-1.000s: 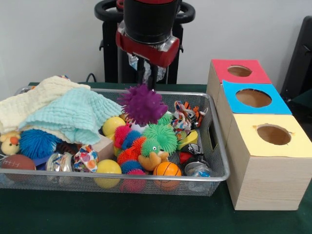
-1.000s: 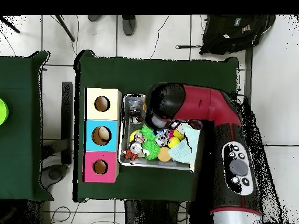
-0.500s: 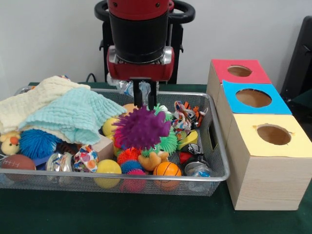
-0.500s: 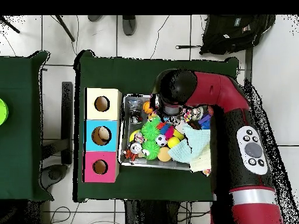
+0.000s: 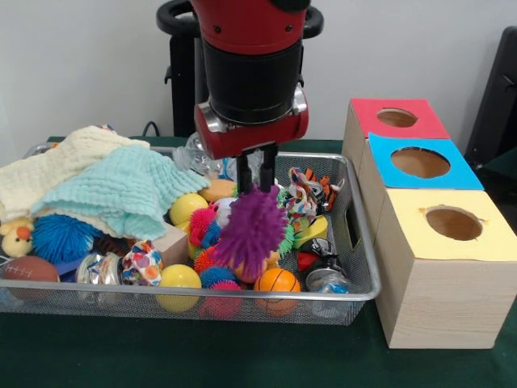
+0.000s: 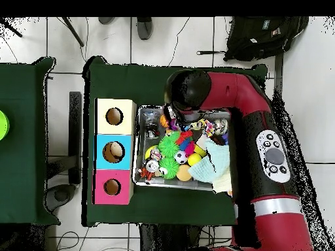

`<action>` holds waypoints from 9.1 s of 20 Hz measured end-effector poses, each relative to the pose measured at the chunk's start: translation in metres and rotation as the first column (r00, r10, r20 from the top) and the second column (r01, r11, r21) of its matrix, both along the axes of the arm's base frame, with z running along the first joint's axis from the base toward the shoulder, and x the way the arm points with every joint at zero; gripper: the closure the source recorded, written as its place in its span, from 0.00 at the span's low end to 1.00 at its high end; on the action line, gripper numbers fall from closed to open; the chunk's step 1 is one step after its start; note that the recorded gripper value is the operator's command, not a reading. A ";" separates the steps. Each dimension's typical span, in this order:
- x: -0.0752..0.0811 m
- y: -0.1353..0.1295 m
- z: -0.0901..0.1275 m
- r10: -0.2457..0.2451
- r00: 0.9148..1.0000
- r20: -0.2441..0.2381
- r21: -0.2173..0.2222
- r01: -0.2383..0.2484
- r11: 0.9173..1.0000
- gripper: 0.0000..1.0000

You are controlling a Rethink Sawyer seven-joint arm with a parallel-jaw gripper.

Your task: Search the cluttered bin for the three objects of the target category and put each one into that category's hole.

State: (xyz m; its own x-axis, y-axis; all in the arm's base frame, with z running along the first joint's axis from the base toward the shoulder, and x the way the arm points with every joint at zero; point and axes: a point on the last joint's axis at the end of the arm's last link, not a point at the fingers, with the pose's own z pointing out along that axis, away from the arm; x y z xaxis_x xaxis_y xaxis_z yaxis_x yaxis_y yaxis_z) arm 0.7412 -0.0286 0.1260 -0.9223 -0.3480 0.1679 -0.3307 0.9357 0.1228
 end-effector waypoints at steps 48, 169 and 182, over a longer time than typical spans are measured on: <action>-0.019 -0.029 0.002 -0.037 0.991 -0.126 0.075 0.047 0.996 1.00; -0.205 -0.018 0.019 -0.362 0.929 -0.082 -0.109 0.353 0.929 0.00; -0.176 -0.024 -0.040 -0.346 0.938 -0.017 -0.119 0.342 0.932 0.00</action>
State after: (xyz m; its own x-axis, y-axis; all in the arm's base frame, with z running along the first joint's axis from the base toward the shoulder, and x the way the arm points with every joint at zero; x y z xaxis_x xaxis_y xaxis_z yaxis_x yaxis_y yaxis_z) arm 0.5657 -0.0527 0.0863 -0.9746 0.0123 0.2236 0.0165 0.9997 0.0166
